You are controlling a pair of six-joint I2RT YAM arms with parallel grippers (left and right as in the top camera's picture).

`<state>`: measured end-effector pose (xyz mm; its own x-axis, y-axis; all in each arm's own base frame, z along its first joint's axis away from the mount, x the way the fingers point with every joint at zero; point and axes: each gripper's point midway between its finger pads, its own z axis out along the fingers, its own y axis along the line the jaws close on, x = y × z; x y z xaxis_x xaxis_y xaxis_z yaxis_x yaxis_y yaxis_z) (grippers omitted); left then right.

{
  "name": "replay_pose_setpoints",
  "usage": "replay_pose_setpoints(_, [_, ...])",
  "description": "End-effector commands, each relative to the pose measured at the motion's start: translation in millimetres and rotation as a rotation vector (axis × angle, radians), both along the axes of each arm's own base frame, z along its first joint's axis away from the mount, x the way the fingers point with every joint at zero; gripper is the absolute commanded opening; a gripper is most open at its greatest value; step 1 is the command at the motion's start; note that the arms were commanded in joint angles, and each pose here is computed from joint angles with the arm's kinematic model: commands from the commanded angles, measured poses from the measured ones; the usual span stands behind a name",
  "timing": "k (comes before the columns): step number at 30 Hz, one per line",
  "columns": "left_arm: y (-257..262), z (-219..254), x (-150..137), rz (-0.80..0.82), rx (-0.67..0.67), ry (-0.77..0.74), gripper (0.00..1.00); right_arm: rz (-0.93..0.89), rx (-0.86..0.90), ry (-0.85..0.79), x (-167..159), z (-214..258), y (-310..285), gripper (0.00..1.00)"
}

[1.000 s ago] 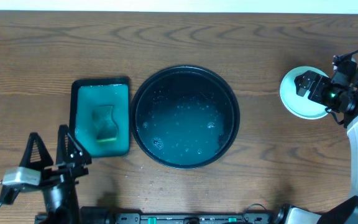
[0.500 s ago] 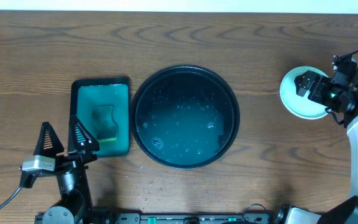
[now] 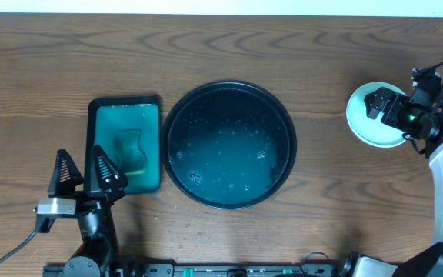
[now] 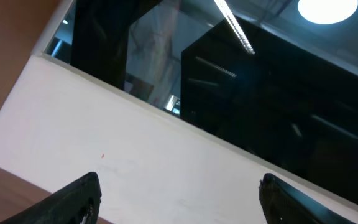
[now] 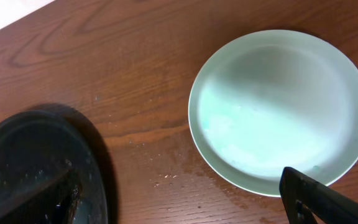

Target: Clean dirty plates on tray and stack at the side

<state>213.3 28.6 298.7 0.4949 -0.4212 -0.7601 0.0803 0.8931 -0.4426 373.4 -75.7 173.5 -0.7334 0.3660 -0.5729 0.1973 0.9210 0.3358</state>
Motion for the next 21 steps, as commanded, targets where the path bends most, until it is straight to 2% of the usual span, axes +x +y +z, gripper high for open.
replay_pose_setpoints(1, [-2.5,-6.1,1.2,-0.011,0.021,-0.001,0.82,0.017,-0.02,-0.021,2.8,8.0,1.2,0.99])
replay_pose_setpoints(6, [-2.4,-13.0,4.9,-0.011,0.02,0.031,0.82,0.017,-0.021,-0.021,2.8,8.1,1.2,0.99])
replay_pose_setpoints(9, [-2.1,-29.6,12.6,-0.012,0.016,0.105,0.82,0.017,-0.021,-0.021,2.8,8.1,1.2,0.99])
replay_pose_setpoints(16, [-1.5,-105.8,31.0,-0.016,0.003,0.426,0.82,0.017,-0.02,-0.021,2.8,8.0,1.2,0.99])
replay_pose_setpoints(21, [-1.5,-140.7,31.1,-0.017,-0.003,0.569,0.82,0.017,-0.021,-0.021,2.8,8.1,1.2,0.99])
